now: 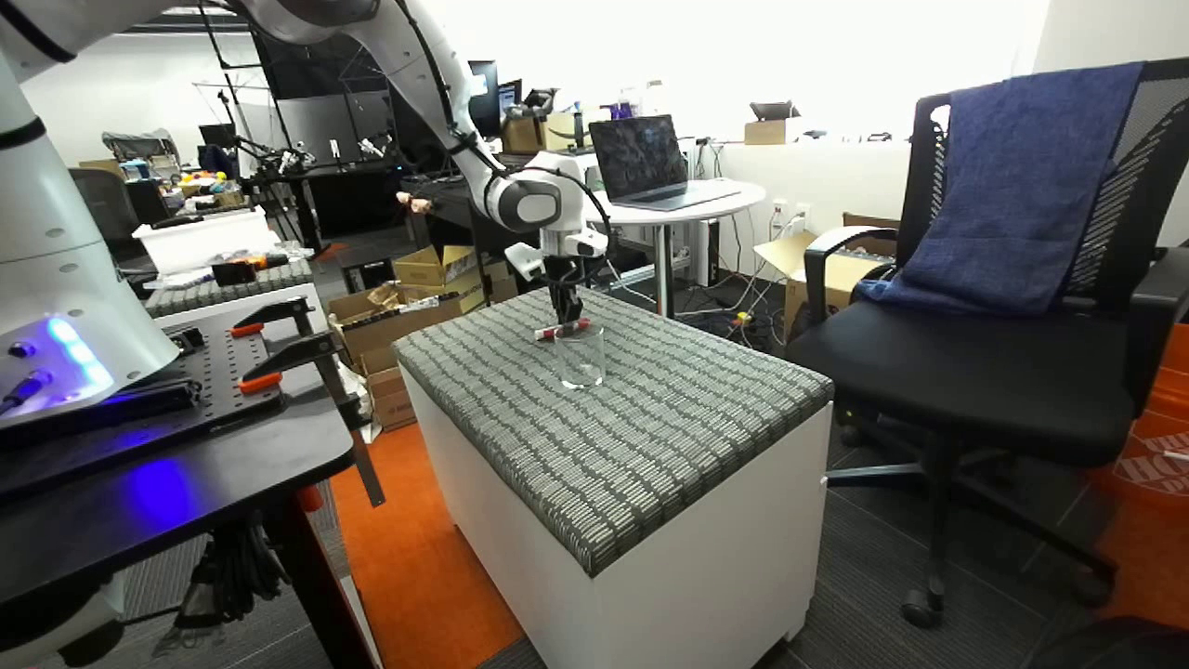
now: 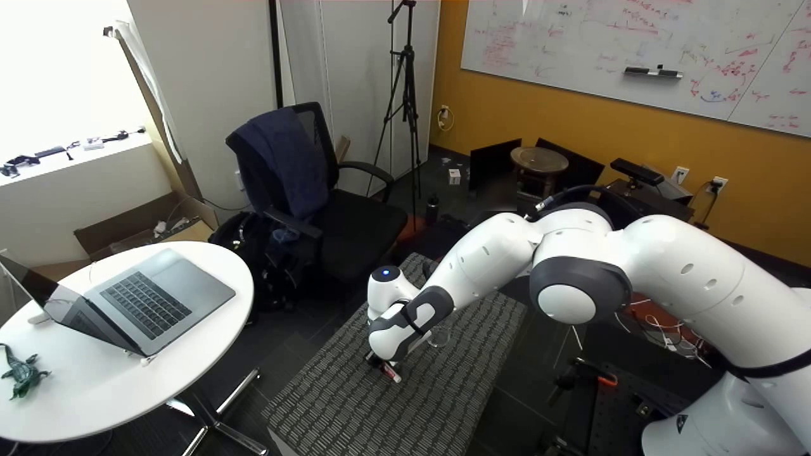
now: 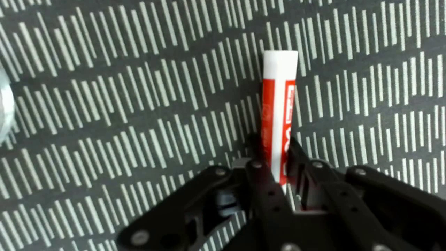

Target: Take the marker from the table and put it in the glass cup

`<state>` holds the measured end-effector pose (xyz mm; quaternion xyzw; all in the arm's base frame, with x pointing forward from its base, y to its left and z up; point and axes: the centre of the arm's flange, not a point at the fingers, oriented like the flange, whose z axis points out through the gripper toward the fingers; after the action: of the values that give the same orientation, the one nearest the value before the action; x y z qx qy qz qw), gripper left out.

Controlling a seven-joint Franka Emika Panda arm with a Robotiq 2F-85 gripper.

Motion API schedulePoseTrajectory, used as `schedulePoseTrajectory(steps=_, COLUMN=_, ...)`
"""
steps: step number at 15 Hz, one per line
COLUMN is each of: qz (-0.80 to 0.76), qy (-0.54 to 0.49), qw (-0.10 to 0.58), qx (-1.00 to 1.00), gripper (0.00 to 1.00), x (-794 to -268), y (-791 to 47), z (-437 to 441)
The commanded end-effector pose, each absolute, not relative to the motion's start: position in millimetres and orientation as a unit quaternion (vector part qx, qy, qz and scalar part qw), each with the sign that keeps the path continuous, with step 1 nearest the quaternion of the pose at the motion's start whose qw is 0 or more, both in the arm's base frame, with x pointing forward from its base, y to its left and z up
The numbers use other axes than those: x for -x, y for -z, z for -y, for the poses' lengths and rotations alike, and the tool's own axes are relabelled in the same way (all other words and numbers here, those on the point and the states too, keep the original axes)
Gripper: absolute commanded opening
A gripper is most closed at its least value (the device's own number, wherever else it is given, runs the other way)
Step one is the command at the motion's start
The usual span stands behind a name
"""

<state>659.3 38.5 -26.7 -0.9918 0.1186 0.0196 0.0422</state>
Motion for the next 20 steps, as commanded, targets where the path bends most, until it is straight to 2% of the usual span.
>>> schedulePoseTrajectory(steps=1, qz=-0.133, qy=-0.015, qw=0.026, qx=0.991, gripper=0.05, x=-655, y=13, z=-43)
schedulePoseTrajectory(steps=8, qz=-0.175, qy=0.040, qw=-0.029, qx=0.983, gripper=0.05, x=-646, y=-26, z=-48)
schedulePoseTrajectory(steps=20, qz=-0.265, qy=0.121, qw=-0.162, qx=0.943, gripper=0.05, x=-631, y=-93, z=-40)
